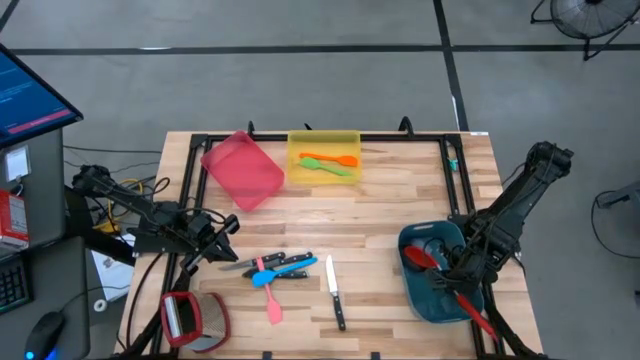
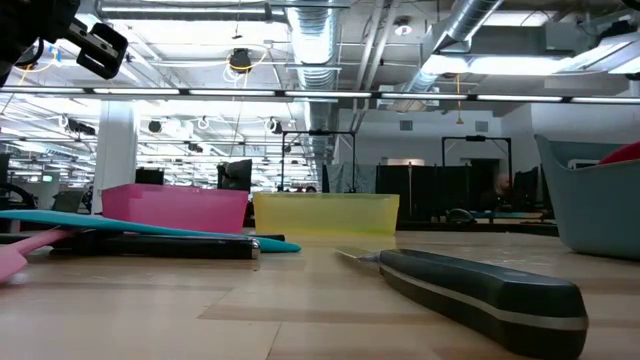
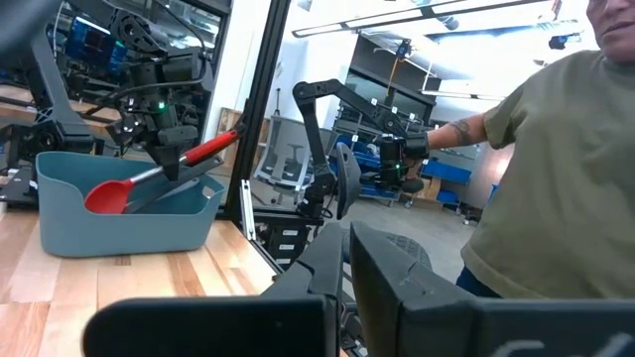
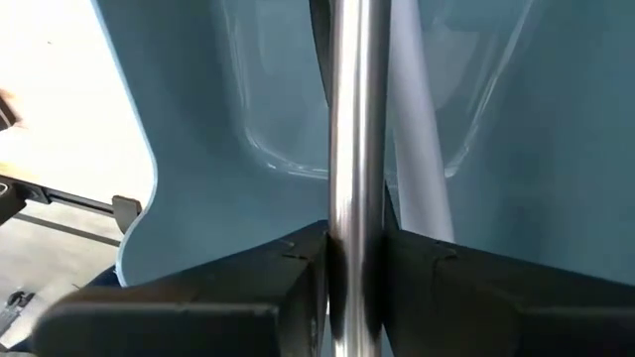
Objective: Pick & Place Kitchen Items
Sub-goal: Put the red serving spoon into the dark blue bin
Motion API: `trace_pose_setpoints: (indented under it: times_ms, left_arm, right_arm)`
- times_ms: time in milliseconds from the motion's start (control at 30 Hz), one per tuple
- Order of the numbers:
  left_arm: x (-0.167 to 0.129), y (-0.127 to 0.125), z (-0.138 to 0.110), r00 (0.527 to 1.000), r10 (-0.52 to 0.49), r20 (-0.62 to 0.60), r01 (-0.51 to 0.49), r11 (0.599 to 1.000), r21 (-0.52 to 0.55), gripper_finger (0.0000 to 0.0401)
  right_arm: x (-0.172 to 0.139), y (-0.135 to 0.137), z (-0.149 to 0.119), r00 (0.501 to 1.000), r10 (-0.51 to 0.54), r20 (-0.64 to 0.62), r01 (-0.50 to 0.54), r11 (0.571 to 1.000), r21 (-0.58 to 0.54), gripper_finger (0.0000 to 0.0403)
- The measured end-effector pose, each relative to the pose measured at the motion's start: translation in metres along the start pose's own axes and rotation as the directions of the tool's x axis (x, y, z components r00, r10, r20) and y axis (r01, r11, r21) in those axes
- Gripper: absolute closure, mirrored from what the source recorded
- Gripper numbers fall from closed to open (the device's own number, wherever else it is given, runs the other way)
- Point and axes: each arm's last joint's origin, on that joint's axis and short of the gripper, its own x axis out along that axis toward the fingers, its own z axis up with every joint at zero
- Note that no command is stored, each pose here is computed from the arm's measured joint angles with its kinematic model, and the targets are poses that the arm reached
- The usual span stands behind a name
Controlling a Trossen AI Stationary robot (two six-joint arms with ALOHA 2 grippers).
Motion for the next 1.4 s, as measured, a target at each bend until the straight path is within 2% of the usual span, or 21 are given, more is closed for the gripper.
trace_pose_setpoints:
  times_ms: [1233, 1400]
  left_arm:
    - [0.0, 0.0, 0.0, 1.0, 0.001, 0.0, -0.001, 1.0, 0.0, 0.0393]
    - [0.0, 0.0, -0.0001, 1.0, 0.001, 0.0, -0.001, 1.0, 0.0, 0.0393]
  right_arm:
    - [-0.0013, 0.0035, 0.0054, 1.0, 0.006, 0.01, -0.005, 0.999, -0.038, 0.034]
    - [-0.0013, 0.0033, 0.0055, 1.0, 0.004, 0.011, -0.003, 0.998, -0.059, 0.0313]
